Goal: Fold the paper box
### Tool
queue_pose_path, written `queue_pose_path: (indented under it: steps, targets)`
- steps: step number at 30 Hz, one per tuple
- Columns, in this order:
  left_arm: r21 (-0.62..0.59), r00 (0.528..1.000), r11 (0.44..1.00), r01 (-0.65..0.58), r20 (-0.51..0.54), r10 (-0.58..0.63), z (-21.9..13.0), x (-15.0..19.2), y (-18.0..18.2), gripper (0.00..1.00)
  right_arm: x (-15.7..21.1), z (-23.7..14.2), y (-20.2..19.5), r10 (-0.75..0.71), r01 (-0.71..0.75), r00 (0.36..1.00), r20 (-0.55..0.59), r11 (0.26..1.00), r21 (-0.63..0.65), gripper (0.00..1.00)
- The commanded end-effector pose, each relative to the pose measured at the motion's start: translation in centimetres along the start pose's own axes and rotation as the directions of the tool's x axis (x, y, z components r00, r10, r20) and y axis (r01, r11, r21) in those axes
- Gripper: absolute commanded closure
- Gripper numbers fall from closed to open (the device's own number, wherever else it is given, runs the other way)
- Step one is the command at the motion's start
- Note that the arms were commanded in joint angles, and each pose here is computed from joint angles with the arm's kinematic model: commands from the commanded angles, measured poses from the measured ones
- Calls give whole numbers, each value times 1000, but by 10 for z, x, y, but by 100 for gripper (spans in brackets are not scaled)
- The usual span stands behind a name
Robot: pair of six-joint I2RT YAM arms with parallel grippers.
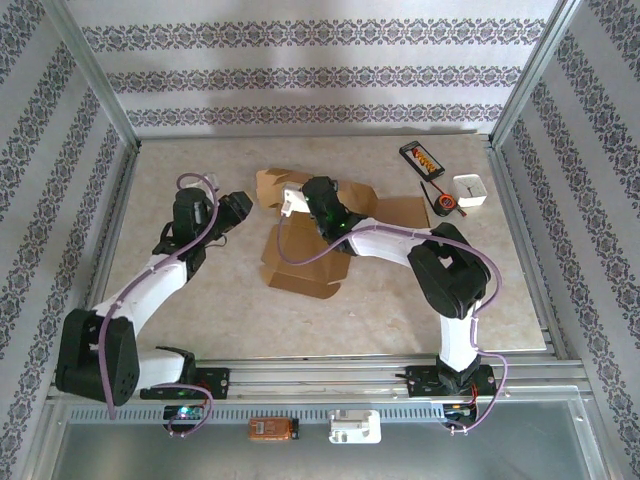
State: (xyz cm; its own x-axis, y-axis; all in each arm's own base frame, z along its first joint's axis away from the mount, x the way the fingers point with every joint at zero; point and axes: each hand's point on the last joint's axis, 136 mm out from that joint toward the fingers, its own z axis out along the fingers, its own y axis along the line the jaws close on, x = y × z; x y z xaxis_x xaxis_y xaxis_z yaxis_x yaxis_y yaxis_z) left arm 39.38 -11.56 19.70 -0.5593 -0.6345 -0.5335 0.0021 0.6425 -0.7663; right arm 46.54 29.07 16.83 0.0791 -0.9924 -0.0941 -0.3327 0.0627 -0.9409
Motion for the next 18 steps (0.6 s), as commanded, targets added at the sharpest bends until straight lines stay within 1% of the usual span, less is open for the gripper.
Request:
queue_pose_path:
  steps: [1,7,9,10,12,15,18]
  targets:
    - [87,998,995,47,30,-50,14,-14,-22,74,-11,-9,-9,-15,13,1000,23,998,67,94]
    - [118,998,991,66,-3,-66,41,-19,-27,76,-17,-21,9,-68,64,997,49,995,76,93]
    - [113,997,991,75,-14,-74,48,-18,-24,79,-17,-23,11,-74,69,996,53,994,87,92]
    - [106,997,992,76,-19,-74,52,-17,-21,82,-16,-23,11,-78,74,996,49,993,91,93]
    - [118,996,990,82,-38,-78,57,-13,-21,89,-16,-25,10,-88,82,995,49,991,102,92]
    - [138,992,985,101,-86,-89,65,-1,-20,92,-20,-28,7,-93,85,994,61,989,118,92]
    - [147,989,984,100,-121,-82,74,12,-20,92,-28,-31,0,-91,79,993,81,987,138,92]
